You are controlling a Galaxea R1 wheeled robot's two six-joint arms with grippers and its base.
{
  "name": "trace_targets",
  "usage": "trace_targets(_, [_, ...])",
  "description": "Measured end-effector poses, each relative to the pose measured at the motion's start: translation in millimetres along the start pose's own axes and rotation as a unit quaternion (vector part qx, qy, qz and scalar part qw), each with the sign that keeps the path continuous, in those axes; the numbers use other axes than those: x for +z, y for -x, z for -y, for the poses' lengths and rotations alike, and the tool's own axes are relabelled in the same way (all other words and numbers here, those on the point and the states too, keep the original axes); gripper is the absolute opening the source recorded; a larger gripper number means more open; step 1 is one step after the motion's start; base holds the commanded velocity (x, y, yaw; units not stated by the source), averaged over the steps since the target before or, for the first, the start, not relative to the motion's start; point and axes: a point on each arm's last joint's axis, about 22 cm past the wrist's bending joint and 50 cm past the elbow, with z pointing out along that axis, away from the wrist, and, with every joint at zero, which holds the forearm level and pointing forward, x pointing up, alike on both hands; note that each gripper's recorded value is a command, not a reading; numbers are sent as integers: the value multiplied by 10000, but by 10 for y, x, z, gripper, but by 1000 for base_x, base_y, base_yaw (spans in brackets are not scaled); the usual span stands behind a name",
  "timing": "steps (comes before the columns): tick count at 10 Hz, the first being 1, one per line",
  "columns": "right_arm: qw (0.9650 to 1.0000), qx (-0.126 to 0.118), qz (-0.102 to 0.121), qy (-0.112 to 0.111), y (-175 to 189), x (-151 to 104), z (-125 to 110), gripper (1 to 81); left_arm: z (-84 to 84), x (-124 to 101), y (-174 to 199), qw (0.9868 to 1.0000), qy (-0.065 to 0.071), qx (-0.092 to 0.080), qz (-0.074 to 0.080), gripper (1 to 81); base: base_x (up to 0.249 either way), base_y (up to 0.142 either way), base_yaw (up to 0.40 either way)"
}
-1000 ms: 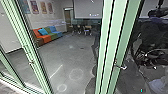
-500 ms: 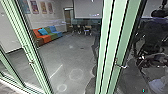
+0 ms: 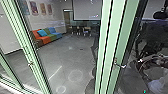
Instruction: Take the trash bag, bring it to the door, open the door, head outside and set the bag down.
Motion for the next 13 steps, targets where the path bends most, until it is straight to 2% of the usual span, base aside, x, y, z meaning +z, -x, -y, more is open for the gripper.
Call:
trace_targets(1, [9997, 9, -79, 246, 72, -104, -312, 811, 11, -13, -125, 9999, -15, 134, -62, 10, 0, 0, 0])
trace_targets(2, [9985, 87, -80, 531, 187, -183, -669, 811, 20, -26, -262, 9996, -37, 243, -143, 10, 0, 0, 0])
trace_targets(3, [9971, 126, -16, 751, 302, -228, -924, 811, 17, -30, -331, 9994, -48, 290, -207, 10, 0, 0, 0])
trace_targets(4, [9958, 110, 40, 905, 344, -209, -1050, 811, 8, -25, -314, 9994, -40, 291, -199, 10, 0, 0, 0])
trace_targets(6, [9931, -177, -100, 1157, 367, -106, -1138, 811, 7, -15, -206, 9996, -24, 241, -113, 10, 0, 0, 0])
trace_targets(9, [9900, -387, -281, 1327, 500, 87, -1336, 811, 6, -11, -172, 9997, -20, 208, -94, 10, 0, 0, 0])
trace_targets(10, [9884, -493, -436, 1370, 518, 143, -1432, 811, 6, -12, -176, 9998, -18, 160, -98, 10, 0, 0, 0])
trace_targets(11, [9842, -690, -561, 1534, 538, 147, -1579, 811, 1, -11, -176, 9999, -12, 135, -98, 10, 0, 0, 0])
trace_targets(13, [9718, -1229, -641, 1907, 626, 89, -1940, 811, -34, 3, -172, 9999, 9, 113, -95, 10, 0, 0, 0])
